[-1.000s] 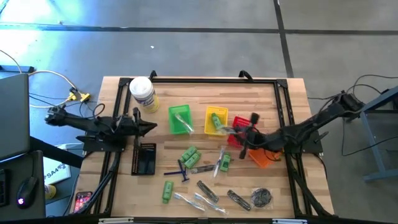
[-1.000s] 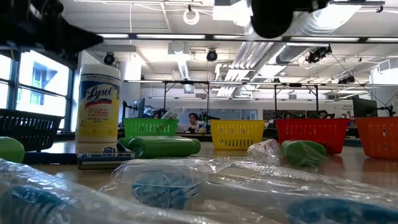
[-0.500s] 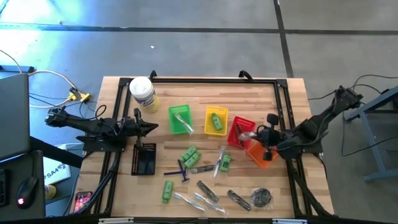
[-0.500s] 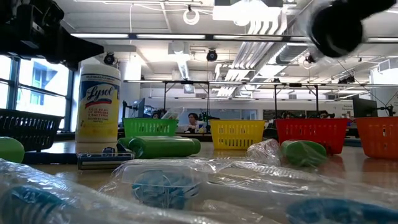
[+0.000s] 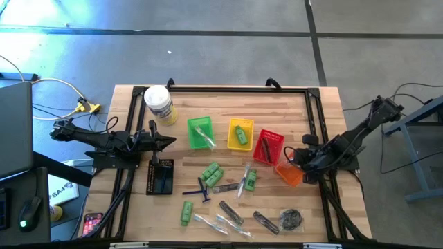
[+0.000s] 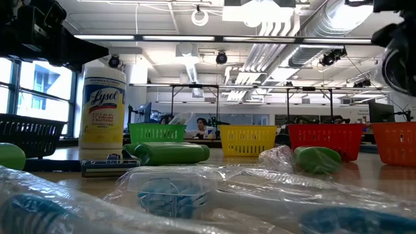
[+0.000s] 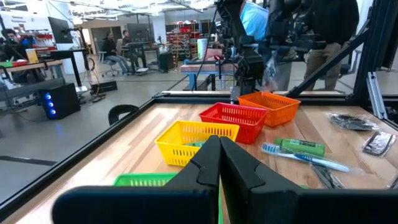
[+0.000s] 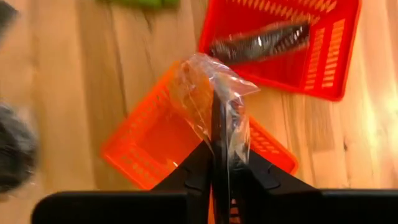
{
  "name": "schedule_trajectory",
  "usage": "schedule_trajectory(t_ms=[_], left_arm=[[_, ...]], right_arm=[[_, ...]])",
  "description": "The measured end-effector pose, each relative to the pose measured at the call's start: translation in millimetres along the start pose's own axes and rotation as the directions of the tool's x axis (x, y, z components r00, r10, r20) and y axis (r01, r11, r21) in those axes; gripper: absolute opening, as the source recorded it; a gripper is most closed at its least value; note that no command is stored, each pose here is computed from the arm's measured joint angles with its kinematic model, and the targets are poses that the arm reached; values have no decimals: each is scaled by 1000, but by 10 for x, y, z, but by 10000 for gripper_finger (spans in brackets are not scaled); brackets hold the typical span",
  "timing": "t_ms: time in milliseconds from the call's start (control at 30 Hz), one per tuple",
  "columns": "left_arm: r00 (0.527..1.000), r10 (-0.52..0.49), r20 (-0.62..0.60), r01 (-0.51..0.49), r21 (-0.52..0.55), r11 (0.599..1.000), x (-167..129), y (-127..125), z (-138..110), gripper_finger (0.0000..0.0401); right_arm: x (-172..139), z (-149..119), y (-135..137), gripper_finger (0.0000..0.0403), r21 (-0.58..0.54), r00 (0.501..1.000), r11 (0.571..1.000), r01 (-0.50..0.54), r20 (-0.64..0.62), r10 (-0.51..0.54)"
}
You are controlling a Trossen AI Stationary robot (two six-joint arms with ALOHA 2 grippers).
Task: Pick & Place Travel size toiletries
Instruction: Put the black hairbrush into the orange bin
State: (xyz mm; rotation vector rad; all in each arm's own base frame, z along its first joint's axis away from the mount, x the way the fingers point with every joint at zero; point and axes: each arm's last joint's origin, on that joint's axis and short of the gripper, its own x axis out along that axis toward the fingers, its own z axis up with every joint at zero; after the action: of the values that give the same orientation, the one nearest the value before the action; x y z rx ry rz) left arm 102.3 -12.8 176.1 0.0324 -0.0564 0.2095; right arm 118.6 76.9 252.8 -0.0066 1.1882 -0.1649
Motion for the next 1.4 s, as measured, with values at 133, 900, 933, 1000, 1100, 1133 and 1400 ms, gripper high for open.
schedule_trajectory(t_ms=[133, 900, 933, 1000, 1100, 1133, 1400], left_arm=[[1000, 0, 1, 0, -5, 1000, 0, 0, 1, 2], [1000, 0, 1, 0, -8, 1000, 0, 0, -1, 2], [1000, 0, 1, 0, -8, 1000, 0, 0, -1, 2], [1000, 0, 0, 0, -9, 1000, 0, 0, -2, 2], [1000, 0, 0, 0, -8, 1000, 0, 0, -2, 2], [1000, 0, 0, 0, -9, 1000, 0, 0, -2, 2], [1000, 0, 0, 0, -8, 1000, 0, 0, -2, 2]], right_arm=[[137, 17, 42, 25, -9, 997, 999, 39, -68, -40], [745, 124, 186, 145, -46, 864, 958, 283, -421, -275], [740, 120, 183, 161, -37, 864, 958, 285, -424, -273], [724, 119, 182, 194, -13, 869, 960, 281, -421, -260], [684, 113, 185, 235, 24, 884, 964, 264, -406, -232], [667, 109, 185, 246, 32, 887, 964, 264, -401, -229], [524, 118, 188, 271, 116, 931, 964, 239, -308, -194]])
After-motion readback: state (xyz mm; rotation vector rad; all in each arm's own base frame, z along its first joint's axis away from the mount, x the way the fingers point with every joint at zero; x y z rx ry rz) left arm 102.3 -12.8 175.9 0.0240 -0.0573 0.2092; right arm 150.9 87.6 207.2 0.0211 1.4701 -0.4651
